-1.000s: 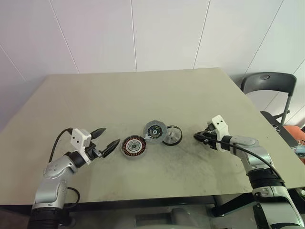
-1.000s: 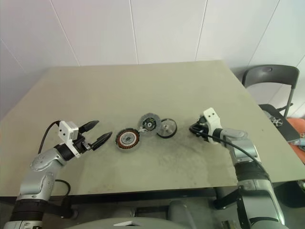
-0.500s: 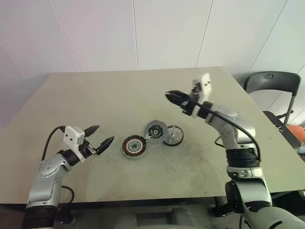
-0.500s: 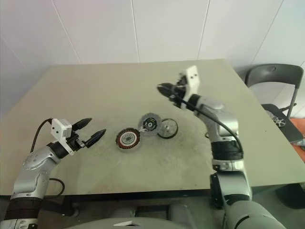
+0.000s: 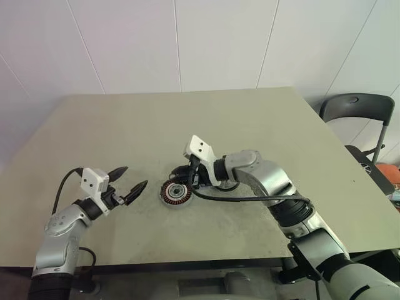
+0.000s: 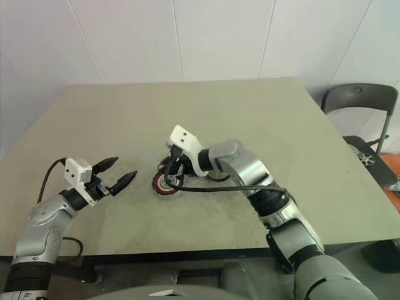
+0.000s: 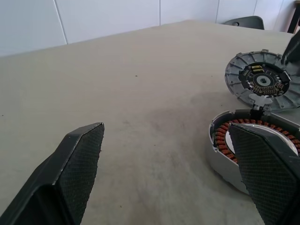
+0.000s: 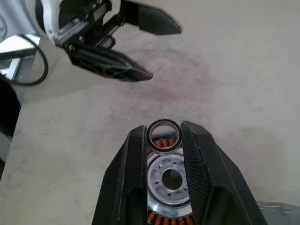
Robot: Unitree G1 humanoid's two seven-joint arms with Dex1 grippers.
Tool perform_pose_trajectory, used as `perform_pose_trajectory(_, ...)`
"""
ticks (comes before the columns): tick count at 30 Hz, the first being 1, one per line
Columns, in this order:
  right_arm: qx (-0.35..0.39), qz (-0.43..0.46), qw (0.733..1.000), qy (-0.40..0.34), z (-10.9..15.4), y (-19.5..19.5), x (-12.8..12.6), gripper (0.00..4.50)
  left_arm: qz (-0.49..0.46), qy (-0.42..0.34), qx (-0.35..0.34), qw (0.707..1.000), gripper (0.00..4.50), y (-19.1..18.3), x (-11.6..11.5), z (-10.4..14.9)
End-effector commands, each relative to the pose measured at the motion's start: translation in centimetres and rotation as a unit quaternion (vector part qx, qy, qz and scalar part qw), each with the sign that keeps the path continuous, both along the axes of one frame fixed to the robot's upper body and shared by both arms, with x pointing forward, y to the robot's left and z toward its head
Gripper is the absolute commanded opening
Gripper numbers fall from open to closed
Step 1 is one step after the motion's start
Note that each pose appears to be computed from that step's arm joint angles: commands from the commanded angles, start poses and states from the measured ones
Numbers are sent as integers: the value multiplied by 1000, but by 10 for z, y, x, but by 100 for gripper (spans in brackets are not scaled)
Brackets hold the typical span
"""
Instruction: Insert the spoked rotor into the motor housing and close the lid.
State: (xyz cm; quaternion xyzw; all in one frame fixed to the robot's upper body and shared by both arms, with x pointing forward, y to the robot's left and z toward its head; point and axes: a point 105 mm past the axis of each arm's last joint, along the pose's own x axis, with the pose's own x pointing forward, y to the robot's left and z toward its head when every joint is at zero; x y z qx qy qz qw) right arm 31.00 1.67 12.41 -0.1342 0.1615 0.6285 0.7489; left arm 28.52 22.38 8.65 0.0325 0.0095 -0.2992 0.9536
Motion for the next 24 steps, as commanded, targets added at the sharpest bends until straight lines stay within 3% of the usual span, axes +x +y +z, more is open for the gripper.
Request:
perform_pose_trajectory(1,-20,2,1000,-13,-10,5,4,69,-3,-40,6,999,450,2,-1,21)
perform_pose_trajectory(24,-42,-16,999,11,-41,8,12,69,-7,-37,1,999,450,-3,-4,23)
